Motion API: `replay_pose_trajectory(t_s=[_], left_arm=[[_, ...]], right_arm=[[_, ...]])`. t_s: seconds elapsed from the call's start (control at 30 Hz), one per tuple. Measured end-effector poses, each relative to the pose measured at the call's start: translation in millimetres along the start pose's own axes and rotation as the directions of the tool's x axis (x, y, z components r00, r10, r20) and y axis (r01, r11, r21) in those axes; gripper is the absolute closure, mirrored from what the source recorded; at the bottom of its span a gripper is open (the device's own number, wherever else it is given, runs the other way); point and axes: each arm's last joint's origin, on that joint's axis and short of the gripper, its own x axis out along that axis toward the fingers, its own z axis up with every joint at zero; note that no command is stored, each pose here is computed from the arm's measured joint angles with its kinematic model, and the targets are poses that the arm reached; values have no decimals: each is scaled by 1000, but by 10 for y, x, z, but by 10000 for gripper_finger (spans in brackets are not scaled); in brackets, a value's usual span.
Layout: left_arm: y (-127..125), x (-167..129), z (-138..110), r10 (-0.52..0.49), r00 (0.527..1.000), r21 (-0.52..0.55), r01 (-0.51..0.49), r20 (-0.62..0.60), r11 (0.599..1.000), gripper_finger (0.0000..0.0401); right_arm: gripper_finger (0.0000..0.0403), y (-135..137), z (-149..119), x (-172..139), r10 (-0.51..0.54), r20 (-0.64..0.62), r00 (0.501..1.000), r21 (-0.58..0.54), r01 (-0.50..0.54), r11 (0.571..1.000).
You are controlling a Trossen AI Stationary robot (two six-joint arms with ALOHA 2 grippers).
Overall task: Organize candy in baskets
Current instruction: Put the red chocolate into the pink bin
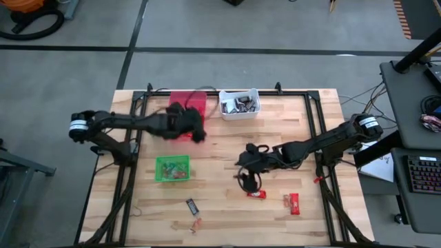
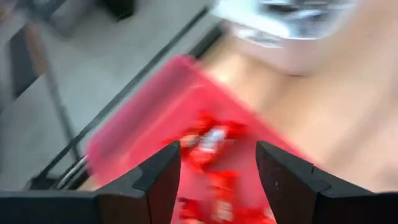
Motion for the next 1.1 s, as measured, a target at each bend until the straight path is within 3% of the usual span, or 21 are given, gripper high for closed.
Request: replay_pose_trajectory(t_s=[0.1,0.2,0.4,0.63,1.1], left_arm=[[-265,-222,-79,-129,991,81,126,37,989,210],[-507,-453,-199,-228,971,145,215,78,966,210],[-841,-894,-389,-353,916,209,314,190,926,210],[-931,-1108,-510,-328,904,229,270,275,935,210],[-926,-1101,-519,-317,907,202,268,275,942,211]], right_arm=[[163,26,-36,-17,114,-73,991,129,-104,986],[164,31,-96,-12,173,-151,973,326,-116,938],[175,-26,-283,-55,123,-359,925,497,78,864],[187,-9,-397,23,67,-492,868,513,227,828],[188,82,-466,508,2,-620,785,385,302,872]])
